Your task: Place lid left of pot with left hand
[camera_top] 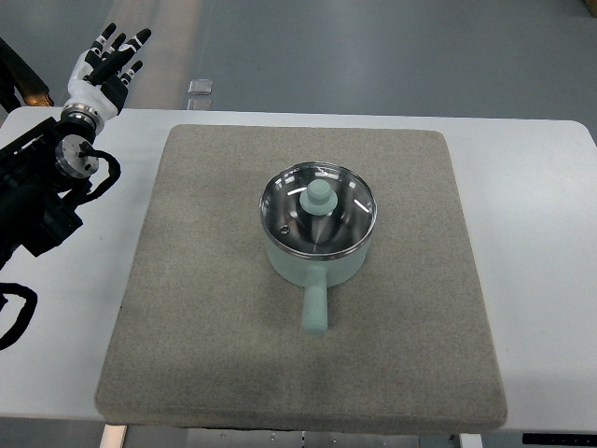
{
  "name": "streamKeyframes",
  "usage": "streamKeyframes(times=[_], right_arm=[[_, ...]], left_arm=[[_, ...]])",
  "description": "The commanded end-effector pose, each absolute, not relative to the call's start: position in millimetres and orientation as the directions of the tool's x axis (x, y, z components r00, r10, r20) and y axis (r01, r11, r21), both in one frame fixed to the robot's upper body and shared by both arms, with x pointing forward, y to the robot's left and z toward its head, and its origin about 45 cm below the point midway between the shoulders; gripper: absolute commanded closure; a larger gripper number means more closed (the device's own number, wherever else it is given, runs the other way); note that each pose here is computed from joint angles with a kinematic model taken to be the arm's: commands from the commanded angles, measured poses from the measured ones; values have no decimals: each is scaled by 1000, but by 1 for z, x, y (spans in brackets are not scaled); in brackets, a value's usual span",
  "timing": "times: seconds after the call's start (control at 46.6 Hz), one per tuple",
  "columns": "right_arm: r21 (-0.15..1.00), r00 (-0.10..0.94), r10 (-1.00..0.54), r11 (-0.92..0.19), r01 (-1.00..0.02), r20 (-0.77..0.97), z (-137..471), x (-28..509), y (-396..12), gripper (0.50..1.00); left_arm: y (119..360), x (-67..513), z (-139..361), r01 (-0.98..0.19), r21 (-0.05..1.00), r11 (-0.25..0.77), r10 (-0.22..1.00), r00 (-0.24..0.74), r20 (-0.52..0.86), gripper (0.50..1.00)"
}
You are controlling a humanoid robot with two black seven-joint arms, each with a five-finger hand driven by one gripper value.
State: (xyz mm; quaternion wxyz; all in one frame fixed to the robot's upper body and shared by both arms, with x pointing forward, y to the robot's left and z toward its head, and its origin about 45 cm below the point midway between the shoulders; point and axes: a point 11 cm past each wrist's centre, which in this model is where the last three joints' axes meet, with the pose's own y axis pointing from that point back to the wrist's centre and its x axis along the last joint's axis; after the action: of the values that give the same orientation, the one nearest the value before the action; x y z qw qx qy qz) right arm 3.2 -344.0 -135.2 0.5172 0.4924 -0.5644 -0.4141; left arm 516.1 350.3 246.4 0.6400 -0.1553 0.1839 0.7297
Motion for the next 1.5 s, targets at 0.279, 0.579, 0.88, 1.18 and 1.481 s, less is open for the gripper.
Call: streamKeyframes(times=[0.279, 0.579, 0.88, 1.18, 1.481], right_arm=[[977, 21, -984, 171, -127, 175, -135, 3, -344, 577], [977, 21, -984, 171, -127, 175, -135, 3, -344, 579], [977, 19, -984, 172, -127, 176, -135, 3, -344, 579], [977, 19, -984, 172, -127, 176, -135, 3, -344, 579], [977, 19, -984, 172, -127, 176, -135, 3, -344, 577]], left_arm=[[351, 516, 247, -992, 58, -115, 877, -129, -462, 506], [351, 514, 243, -991, 66, -115, 878, -133, -461, 506], [352, 514, 242, -990, 71, -122, 879, -140, -457, 506], [354, 513, 242, -990, 70, -124, 879, -142, -455, 504], [356, 515, 247, -990, 60, -126, 880, -140, -454, 506]])
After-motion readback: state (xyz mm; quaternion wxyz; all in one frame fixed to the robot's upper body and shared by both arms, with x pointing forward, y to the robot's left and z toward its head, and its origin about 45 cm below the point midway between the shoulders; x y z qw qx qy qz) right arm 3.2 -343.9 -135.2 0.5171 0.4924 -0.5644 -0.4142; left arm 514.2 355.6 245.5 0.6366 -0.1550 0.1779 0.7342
